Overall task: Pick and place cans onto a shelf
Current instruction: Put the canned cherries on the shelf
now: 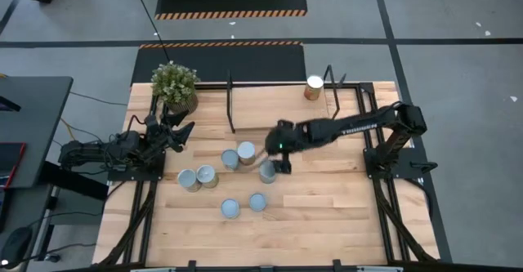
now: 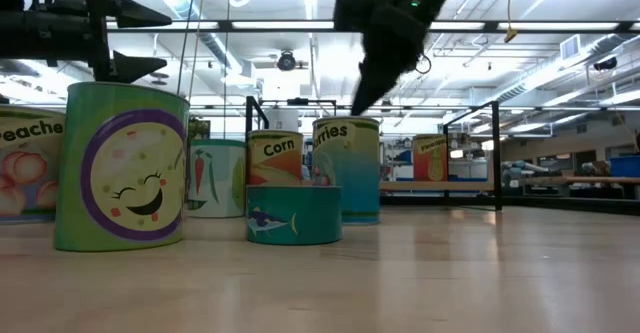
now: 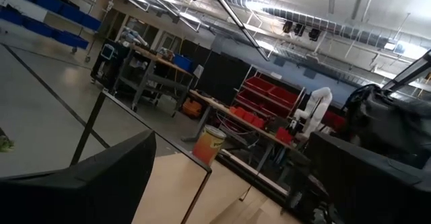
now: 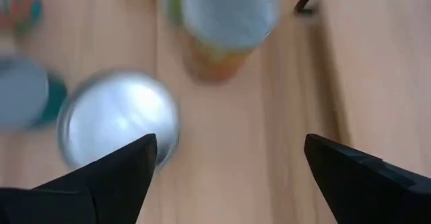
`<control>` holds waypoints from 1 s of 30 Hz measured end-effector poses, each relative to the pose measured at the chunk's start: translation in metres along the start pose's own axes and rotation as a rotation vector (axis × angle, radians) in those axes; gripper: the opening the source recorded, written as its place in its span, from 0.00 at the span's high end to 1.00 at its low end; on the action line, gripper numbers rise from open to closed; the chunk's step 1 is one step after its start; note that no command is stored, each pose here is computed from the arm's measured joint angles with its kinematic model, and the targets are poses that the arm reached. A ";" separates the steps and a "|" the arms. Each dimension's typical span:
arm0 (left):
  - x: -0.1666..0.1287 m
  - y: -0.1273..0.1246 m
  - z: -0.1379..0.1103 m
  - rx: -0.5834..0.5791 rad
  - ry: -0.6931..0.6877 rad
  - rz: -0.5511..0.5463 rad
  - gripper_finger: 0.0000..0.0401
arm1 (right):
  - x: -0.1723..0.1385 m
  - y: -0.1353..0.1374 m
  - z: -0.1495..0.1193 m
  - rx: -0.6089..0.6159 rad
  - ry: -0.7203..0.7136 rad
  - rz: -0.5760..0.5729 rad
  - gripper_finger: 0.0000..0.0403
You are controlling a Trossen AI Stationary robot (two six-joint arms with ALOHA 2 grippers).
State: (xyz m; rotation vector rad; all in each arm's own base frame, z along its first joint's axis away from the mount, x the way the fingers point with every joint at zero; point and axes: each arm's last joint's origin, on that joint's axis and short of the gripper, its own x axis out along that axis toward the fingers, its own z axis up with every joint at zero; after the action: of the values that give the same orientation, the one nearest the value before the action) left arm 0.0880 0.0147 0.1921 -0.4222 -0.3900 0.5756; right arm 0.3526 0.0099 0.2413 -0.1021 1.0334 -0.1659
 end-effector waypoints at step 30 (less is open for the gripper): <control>0.000 0.000 0.001 -0.017 -0.010 -0.004 0.01 | 0.034 0.064 -0.041 0.242 -0.180 0.051 0.05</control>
State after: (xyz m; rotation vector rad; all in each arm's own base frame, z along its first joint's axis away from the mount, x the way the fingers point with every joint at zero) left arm 0.0876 0.0147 0.1933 -0.4347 -0.4059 0.5712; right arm 0.3400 0.0666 0.1816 0.1273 0.8294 -0.2295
